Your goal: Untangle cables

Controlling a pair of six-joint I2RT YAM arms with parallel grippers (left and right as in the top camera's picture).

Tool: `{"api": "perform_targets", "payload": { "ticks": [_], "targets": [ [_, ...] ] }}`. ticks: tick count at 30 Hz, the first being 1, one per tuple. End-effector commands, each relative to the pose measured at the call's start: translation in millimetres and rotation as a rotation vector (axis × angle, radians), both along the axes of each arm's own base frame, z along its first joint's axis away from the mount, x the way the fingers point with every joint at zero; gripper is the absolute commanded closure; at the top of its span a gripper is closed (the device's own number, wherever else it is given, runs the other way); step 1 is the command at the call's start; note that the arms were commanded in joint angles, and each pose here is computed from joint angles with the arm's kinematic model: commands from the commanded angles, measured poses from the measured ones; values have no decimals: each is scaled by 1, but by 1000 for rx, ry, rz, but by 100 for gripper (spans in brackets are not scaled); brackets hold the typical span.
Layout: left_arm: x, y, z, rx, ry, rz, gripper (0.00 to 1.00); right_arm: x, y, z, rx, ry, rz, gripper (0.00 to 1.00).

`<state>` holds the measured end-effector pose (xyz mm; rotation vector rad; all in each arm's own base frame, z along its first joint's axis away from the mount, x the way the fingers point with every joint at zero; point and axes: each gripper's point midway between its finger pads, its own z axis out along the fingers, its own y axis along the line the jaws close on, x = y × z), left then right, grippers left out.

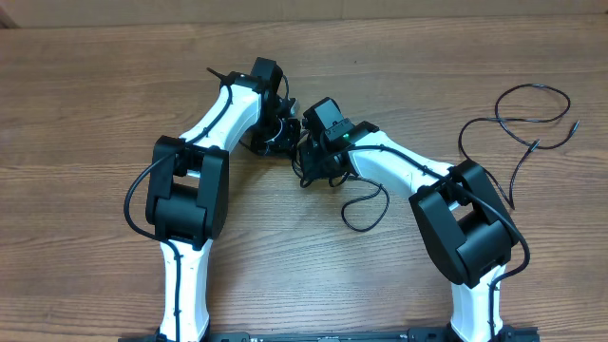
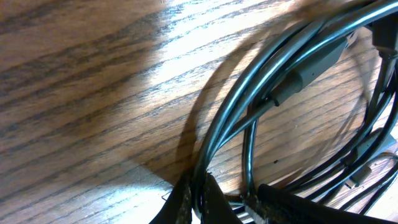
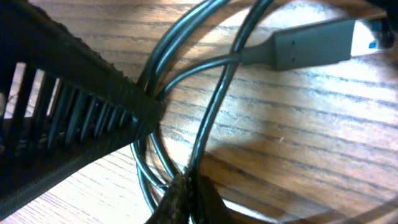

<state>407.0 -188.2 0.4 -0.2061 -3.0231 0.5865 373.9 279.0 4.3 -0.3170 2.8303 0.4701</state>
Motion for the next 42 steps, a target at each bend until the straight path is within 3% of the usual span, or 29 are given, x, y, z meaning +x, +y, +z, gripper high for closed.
{"api": "perform_targets", "payload": {
  "ticks": [1,4,6,9,15,16,19,20,24,30,34,42],
  "targets": [
    [-17,25,-38,156,62,-1,96,1,-13,-4,-35,4,-46,96],
    [-18,29,-38,166,73,4,94,5,-12,15,74,54,-56,96],
    [-17,30,-38,165,70,6,84,5,-6,31,180,86,-34,96],
    [-16,29,-38,163,67,7,76,4,-4,51,307,130,-16,96],
    [-17,28,-38,156,71,13,69,-1,0,81,523,199,59,96],
    [-17,27,-38,151,72,13,67,-1,-1,83,535,205,59,96],
    [-17,27,-38,150,73,13,48,4,-7,77,495,186,35,96],
    [-17,27,-38,150,73,14,47,6,-10,74,470,173,23,96],
    [-13,27,-38,145,59,16,47,11,-14,63,373,129,-1,96],
    [-6,25,-38,137,27,1,51,21,-27,51,252,68,-52,75],
    [5,27,-35,127,-17,-9,55,24,-32,48,223,53,-67,67],
    [25,25,-30,102,-102,-41,61,26,-34,47,211,50,-80,60]
  ]
}}
